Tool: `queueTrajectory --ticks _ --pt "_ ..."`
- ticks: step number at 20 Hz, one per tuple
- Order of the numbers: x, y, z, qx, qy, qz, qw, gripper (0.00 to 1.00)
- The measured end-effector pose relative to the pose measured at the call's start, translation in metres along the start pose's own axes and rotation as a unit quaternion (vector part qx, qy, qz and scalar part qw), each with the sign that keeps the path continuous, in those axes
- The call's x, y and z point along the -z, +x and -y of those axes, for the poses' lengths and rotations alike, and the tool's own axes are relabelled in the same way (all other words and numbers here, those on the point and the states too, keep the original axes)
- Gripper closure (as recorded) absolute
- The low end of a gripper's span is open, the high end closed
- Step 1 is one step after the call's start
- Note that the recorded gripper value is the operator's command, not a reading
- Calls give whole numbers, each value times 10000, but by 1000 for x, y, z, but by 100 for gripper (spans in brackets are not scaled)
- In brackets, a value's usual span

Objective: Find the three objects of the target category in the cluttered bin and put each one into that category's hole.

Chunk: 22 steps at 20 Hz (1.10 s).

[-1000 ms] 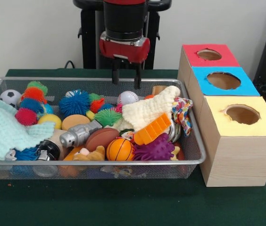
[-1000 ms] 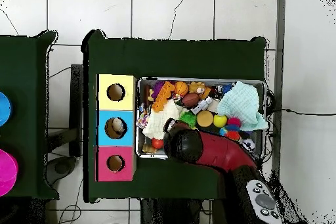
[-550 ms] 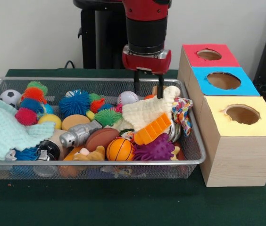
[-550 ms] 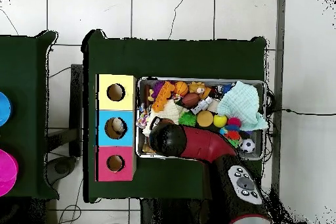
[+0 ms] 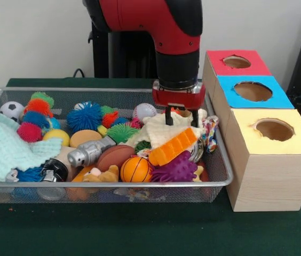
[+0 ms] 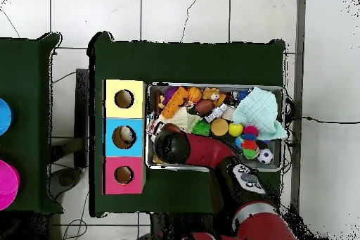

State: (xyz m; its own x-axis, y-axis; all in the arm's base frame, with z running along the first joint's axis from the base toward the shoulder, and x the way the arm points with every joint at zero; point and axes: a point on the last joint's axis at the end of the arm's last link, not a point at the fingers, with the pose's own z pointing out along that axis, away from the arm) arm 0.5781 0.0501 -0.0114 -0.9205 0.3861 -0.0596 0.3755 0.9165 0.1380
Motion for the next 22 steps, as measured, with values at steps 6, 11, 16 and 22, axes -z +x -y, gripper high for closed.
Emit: queueTrajectory --ticks 6,11,16,22 --pt "-31 5 1 -47 -34 -46 10000 0" --pt "-43 -6 4 -6 -17 27 10000 0" --pt "-53 -11 3 316 144 147 9993 100" --pt "-54 -9 -1 746 600 344 9948 100"
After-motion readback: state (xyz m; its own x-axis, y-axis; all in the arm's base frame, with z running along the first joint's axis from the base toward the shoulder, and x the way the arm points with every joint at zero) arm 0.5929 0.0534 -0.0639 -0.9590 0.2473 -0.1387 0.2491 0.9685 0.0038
